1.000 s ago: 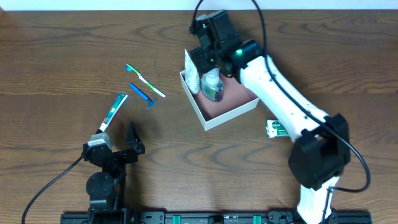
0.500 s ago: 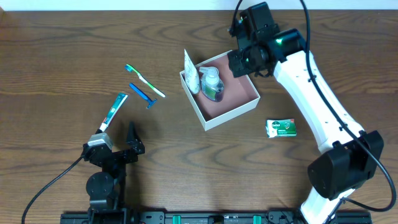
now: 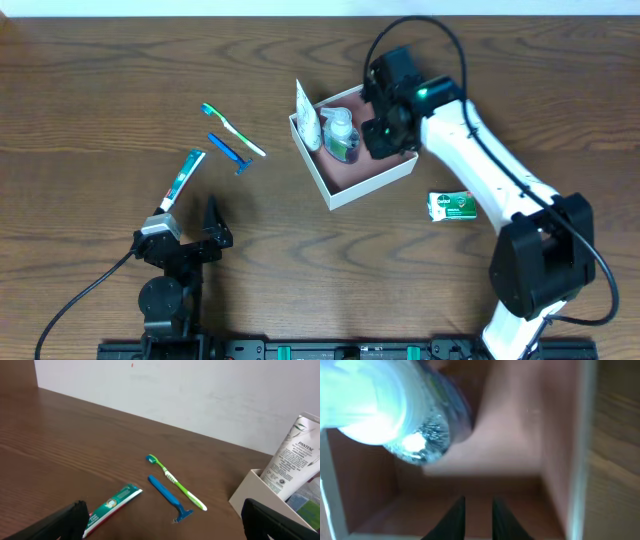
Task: Pack container
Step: 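Lower the bottle into the box and open the right gripper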
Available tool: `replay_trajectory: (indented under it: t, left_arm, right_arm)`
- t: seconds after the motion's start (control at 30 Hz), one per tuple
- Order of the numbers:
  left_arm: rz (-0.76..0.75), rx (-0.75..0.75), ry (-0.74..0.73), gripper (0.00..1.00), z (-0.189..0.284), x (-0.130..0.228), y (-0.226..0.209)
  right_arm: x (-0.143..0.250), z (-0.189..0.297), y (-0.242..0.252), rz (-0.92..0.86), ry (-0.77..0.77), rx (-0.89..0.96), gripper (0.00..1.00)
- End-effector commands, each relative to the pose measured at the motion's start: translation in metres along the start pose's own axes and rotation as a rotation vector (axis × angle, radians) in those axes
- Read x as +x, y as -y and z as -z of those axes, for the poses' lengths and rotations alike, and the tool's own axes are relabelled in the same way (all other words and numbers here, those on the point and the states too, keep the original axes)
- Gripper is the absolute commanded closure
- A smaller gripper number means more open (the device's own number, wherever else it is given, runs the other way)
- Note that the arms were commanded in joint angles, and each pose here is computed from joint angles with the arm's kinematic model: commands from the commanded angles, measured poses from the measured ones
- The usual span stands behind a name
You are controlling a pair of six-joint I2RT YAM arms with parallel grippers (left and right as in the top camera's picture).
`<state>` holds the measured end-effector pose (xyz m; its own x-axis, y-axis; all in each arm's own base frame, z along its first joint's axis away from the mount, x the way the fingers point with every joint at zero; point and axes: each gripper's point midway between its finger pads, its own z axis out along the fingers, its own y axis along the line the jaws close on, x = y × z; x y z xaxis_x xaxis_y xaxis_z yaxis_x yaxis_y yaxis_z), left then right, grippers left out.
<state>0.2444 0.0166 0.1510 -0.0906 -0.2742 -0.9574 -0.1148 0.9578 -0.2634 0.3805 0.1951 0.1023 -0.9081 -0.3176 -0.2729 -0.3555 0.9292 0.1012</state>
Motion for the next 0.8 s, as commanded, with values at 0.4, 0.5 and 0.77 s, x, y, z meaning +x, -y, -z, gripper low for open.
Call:
replay_trajectory:
  t: [0.4, 0.5, 0.77]
  left_arm:
    - [-0.012, -0.035, -0.050, 0.02, -0.001, 0.017, -0.009]
    - [-0.012, -0.035, -0.050, 0.02, -0.001, 0.017, -0.009]
    - [-0.012, -0.035, -0.049, 0.02, -0.001, 0.017, -0.009]
  right_arm:
    - [-0.007, -0.032, -0.021, 0.037, 0.092, -0.033, 0.83]
    - [-0.009, -0.036, -0.021, 0.040, 0.114, -0.036, 0.83]
    - [-0.011, -0.042, -0.029, 0.058, 0.138, -0.046, 0.83]
